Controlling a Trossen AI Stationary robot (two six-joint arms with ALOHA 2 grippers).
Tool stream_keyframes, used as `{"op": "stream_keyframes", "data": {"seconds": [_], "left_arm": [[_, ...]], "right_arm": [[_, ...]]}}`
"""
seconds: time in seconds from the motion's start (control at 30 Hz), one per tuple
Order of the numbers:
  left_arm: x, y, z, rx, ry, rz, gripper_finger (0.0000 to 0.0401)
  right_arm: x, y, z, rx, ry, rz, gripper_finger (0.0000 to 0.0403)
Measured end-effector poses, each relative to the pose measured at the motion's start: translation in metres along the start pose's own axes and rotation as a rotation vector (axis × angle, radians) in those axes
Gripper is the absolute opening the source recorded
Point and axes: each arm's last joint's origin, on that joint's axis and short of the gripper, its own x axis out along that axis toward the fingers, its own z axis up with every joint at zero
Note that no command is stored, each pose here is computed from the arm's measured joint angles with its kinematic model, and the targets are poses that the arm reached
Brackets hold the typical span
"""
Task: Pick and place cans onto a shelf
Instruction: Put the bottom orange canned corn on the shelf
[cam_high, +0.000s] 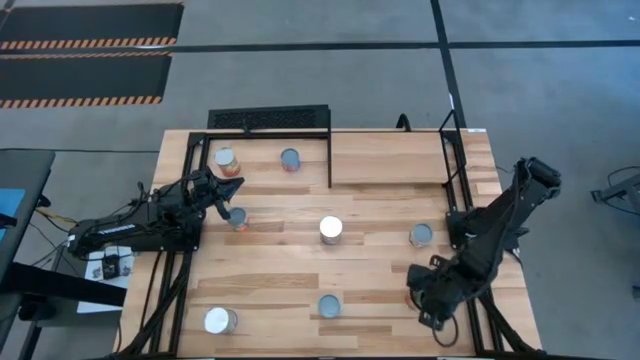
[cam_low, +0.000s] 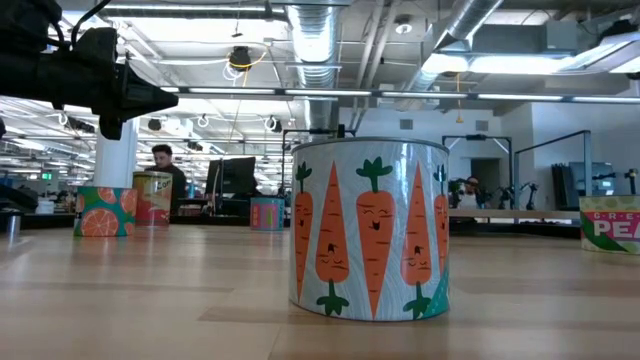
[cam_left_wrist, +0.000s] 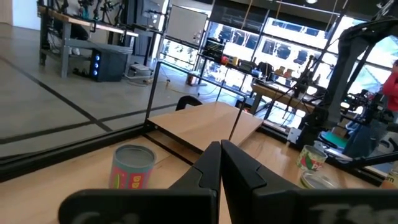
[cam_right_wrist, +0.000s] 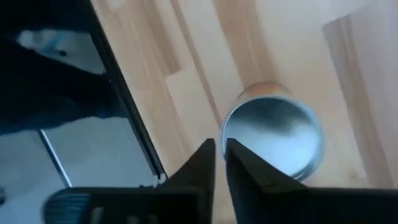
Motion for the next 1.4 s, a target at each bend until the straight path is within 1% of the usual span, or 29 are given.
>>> {"op": "stream_keyframes", "data": {"seconds": [0.13,0.27,0.33,0.47,0.57,0.7,0.8,0.93,0.97,1.13,1.27,1.4], "left_arm": [[0.0,0.0,0.0,0.0,0.0,0.0,0.0],[0.0,0.0,0.0,0.0,0.0,0.0,0.0],[0.0,0.0,0.0,0.0,0.0,0.0,0.0],[0.0,0.0,0.0,0.0,0.0,0.0,0.0],[0.0,0.0,0.0,0.0,0.0,0.0,0.0],[0.0,0.0,0.0,0.0,0.0,0.0,0.0],[0.0,0.0,0.0,0.0,0.0,0.0,0.0],[0.0,0.0,0.0,0.0,-0.001,0.001,0.0],[0.0,0.0,0.0,0.0,-0.001,0.002,0.0],[0.0,0.0,0.0,0.014,-0.003,0.006,0.0],[0.0,0.0,0.0,0.01,-0.003,0.007,0.0],[0.0,0.0,0.0,0.01,-0.003,0.008,0.0]], "right_arm": [[0.012,0.01,-0.007,-0.032,0.026,-0.019,0.0114],[0.025,0.016,-0.009,-0.045,0.042,-0.065,0.0144],[0.03,0.019,-0.008,-0.046,0.041,-0.094,0.0151],[0.037,0.02,-0.007,-0.048,0.049,-0.2,0.0153],[0.041,0.023,-0.005,-0.05,0.042,-0.241,0.0143],[0.047,0.024,-0.005,-0.054,0.043,-0.257,0.0116],[0.049,0.024,-0.005,-0.052,0.05,-0.269,0.0081],[0.045,0.023,0.001,-0.069,0.041,-0.243,0.0017],[0.043,0.022,0.003,-0.074,0.029,-0.242,0.0011],[0.031,0.014,0.016,-0.049,-0.022,-0.229,0.0007],[0.009,0.004,0.033,-0.057,-0.088,-0.185,0.0005],[-0.019,-0.015,0.056,-0.046,-0.186,-0.147,0.0003]]}}
